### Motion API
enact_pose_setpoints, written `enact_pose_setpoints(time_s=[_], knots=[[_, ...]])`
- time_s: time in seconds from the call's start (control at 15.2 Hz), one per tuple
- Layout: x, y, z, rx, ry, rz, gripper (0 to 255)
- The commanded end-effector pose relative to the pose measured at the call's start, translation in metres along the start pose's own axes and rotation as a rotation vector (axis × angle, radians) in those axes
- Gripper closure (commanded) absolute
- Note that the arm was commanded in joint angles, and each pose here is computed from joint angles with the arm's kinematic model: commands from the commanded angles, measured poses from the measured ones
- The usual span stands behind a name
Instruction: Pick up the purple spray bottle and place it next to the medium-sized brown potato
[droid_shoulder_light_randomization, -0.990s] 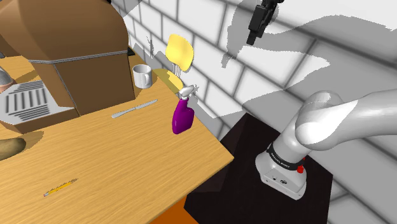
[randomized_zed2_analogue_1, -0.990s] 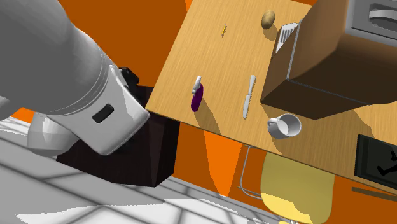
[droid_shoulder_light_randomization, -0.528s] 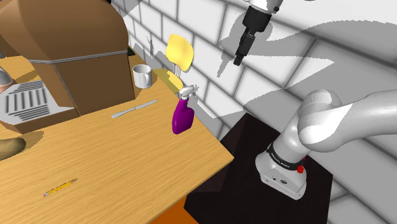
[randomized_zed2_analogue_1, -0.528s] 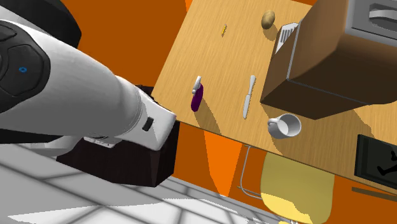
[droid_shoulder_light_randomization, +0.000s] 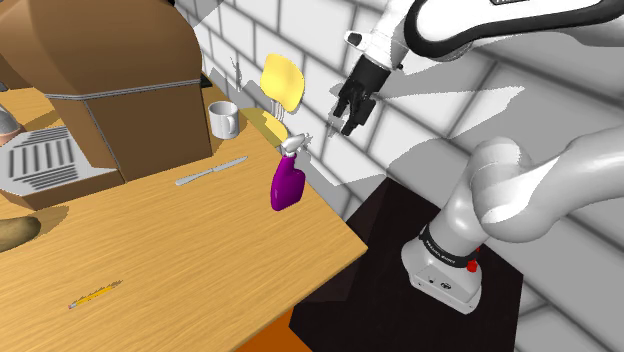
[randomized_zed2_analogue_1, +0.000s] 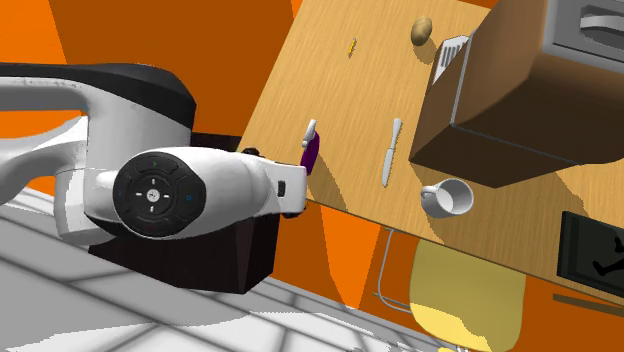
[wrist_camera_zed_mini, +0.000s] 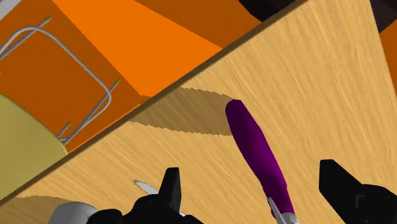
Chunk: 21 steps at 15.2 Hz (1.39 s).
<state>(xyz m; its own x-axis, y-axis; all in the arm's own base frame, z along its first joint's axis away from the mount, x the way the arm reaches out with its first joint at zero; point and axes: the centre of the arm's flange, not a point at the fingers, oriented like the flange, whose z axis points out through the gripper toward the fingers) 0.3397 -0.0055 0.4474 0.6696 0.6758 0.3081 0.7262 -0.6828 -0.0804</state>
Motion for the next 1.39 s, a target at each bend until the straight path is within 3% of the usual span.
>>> enact_pose_setpoints(time_s=[0.0,0.59,1.06,1.32], knots=[[0.002,0.002,0.025,0.025,0.041,-0.101,0],[0.03,0.001,0.134,0.15,0.211,-0.517,0],[0.035,-0.006,0.169,0.15,0.211,-0.517,0],[0.036,-0.007,0.172,0.15,0.211,-0.517,0]])
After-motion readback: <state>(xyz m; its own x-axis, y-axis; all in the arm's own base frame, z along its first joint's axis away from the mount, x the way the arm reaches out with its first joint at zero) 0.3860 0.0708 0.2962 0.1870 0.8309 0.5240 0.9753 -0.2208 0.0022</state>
